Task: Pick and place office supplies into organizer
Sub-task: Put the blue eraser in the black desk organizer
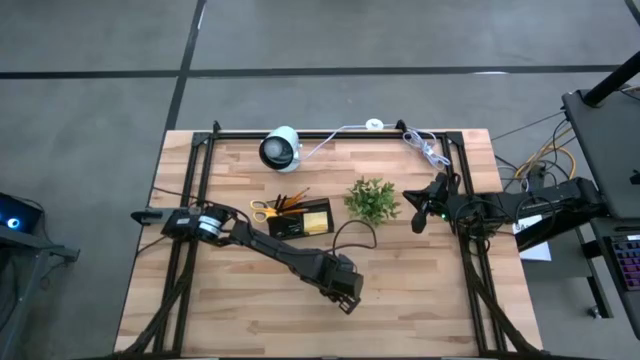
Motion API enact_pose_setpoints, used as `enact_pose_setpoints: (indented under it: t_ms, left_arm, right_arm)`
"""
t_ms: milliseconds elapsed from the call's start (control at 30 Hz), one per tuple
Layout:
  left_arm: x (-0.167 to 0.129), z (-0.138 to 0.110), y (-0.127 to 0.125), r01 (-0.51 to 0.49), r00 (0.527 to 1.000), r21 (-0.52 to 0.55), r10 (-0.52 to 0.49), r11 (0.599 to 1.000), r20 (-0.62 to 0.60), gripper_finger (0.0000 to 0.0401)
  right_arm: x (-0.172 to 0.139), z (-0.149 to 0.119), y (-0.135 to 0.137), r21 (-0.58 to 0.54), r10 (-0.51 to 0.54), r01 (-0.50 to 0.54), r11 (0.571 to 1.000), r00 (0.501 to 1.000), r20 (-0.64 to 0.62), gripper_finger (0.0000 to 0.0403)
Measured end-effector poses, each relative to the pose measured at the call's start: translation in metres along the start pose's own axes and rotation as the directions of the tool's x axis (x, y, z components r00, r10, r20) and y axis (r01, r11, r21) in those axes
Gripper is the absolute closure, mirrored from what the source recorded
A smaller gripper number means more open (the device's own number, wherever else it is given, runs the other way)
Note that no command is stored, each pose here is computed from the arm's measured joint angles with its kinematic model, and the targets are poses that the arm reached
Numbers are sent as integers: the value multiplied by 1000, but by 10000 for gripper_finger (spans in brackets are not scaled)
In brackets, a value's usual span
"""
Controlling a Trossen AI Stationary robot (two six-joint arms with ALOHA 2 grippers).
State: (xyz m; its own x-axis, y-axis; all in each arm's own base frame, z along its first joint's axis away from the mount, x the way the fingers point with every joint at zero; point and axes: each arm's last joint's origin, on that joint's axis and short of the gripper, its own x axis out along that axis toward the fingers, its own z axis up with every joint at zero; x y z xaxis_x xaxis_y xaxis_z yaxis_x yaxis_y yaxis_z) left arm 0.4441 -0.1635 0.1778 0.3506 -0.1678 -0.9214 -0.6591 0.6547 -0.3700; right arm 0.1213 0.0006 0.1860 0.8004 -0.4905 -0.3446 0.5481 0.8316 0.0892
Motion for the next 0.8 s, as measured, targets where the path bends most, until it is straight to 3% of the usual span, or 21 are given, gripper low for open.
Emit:
enact_pose_setpoints:
  t_ms: [800]
  left_arm:
    - [-5,1,0,1,1000,9,-1,1000,8,401]
  right_arm:
    - [0,0,0,-4,0,0,1000,1000,0,390]
